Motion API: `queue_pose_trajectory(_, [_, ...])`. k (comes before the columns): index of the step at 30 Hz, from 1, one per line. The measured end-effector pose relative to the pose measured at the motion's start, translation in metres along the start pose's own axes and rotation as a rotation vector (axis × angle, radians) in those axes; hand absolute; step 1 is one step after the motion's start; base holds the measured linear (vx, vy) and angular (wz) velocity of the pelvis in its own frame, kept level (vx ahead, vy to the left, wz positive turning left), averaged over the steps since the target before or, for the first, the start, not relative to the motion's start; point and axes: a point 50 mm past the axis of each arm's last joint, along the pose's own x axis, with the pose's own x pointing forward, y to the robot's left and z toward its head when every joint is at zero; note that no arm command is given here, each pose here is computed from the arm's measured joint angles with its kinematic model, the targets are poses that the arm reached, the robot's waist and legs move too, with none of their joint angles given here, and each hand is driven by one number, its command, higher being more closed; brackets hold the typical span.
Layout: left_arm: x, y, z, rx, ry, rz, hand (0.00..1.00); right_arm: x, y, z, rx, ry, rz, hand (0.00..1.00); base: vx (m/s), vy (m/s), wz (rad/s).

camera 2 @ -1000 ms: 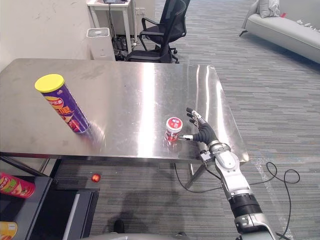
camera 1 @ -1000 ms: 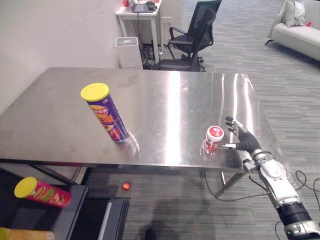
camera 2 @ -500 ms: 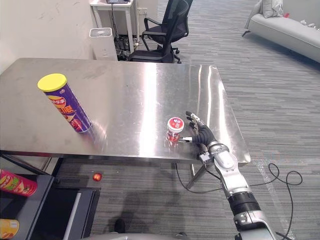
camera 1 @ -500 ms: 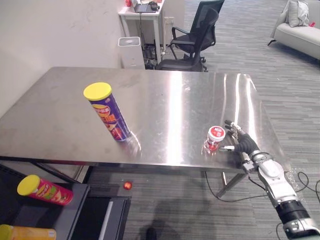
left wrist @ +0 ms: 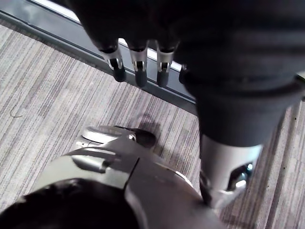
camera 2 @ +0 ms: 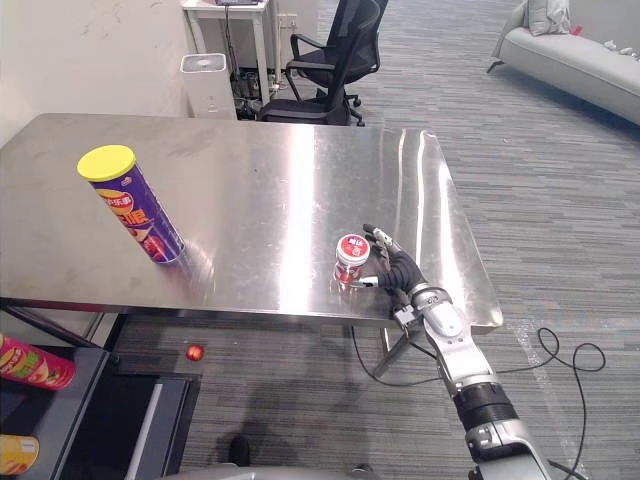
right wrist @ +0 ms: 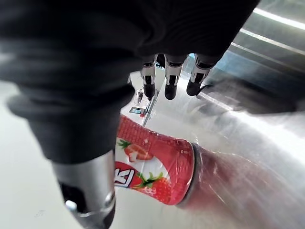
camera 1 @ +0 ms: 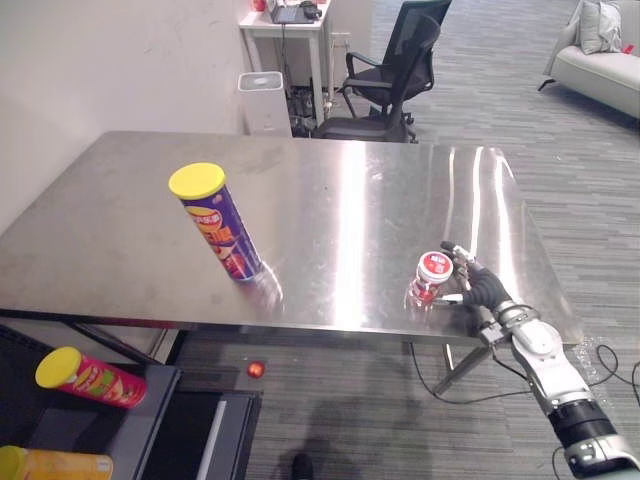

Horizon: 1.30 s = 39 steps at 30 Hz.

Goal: Put the gum and the chips on the shelf.

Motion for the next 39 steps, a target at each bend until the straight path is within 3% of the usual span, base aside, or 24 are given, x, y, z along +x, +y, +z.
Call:
queue_pose_trajectory(9, [0.000, 0.001, 0.001, 0.000, -0.002, 0.003, 0.00, 0.005, 0.006, 0.004, -0.007, -0.013, 0.030, 0.00, 0.00, 0.000, 0.00])
queue_pose_trajectory(10, [0.000, 0.001, 0.000, 0.001, -0.002, 0.003, 0.00, 0.005, 0.006, 0.004, -0.007, -0.013, 0.030, 1.00, 0.00, 0.000, 0.00])
queue_pose_trajectory(39, [0.000, -0.001, 0.005, 0.008, -0.026, -0.002, 0.00, 0.010, 0.003, 0.011, -0.052, -0.043, -0.027, 1.00, 0.00, 0.000, 0.01])
